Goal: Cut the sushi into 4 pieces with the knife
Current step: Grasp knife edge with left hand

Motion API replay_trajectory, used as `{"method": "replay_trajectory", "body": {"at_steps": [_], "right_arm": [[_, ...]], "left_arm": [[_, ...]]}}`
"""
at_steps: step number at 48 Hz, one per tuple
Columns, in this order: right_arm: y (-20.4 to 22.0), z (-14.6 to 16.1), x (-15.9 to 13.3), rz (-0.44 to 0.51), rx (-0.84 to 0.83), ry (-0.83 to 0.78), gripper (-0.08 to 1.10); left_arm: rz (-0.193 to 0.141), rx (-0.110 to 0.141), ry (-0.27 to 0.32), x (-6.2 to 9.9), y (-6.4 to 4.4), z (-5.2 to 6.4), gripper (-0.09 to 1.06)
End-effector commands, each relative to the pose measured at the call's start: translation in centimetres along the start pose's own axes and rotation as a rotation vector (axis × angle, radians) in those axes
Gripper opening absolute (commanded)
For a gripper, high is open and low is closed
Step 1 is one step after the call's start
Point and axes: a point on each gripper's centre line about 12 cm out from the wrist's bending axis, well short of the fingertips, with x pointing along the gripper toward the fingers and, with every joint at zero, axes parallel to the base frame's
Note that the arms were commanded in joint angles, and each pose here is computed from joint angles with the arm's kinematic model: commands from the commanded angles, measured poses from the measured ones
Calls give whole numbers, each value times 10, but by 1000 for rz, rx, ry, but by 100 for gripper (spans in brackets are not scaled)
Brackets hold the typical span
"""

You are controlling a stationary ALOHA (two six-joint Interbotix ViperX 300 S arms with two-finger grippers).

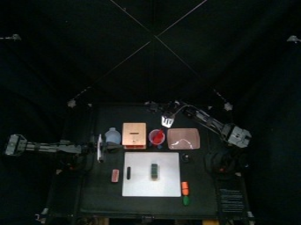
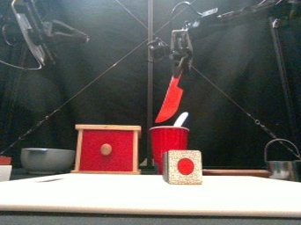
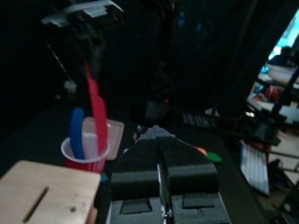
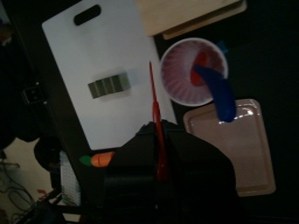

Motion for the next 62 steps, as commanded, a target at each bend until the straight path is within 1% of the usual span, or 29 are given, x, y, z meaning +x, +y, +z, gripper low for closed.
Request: {"method": "replay_trajectory", "body": {"at_steps": [1,5,11,14,17,19,23,25,29,31,33,37,39,40,43,47,53,56,62], "right_arm": [[28,-13,-28,-10,-53,-139,8],[38,-22,-24,-11,-70,-197,8],[52,-37,-3,-14,-97,-279,8],[53,-44,7,-23,-104,-325,8],[54,-51,14,-40,-118,-384,8],[56,-55,17,-51,-124,-431,8],[59,-66,21,-73,-147,-524,8],[61,-72,26,-80,-158,-568,8],[66,-86,34,-86,-181,-654,8],[68,-92,38,-86,-193,-695,8],[70,-98,41,-88,-207,-741,8],[72,-109,49,-99,-237,-813,8],[72,-115,54,-108,-257,-845,8],[72,-117,56,-110,-268,-855,8],[73,-123,62,-121,-301,-885,8],[74,-130,70,-130,-346,-906,8],[73,-137,77,-136,-374,-927,8],[73,-138,78,-139,-377,-944,8],[75,-140,78,-134,-392,-962,8]], "left_arm": [[25,8,-71,1,5,10,8],[34,15,-91,3,7,14,8],[58,19,-91,9,12,16,8],[70,24,-82,17,14,16,8],[77,25,-59,23,15,12,8],[81,26,-31,29,16,6,8],[83,26,13,35,16,-5,8],[80,27,31,36,16,-8,8],[58,39,56,37,12,-12,8],[30,46,63,37,6,-13,10],[-10,55,70,38,-3,-14,12],[-63,61,87,40,-15,-17,23],[-78,62,95,42,-19,-17,29],[-86,62,104,42,-21,-18,34],[-95,64,125,44,-23,-21,45],[-100,61,172,47,-26,-27,67],[-113,67,238,54,-31,-40,94],[-114,70,277,61,-32,-49,103],[-109,84,331,74,-33,-65,103]]}}
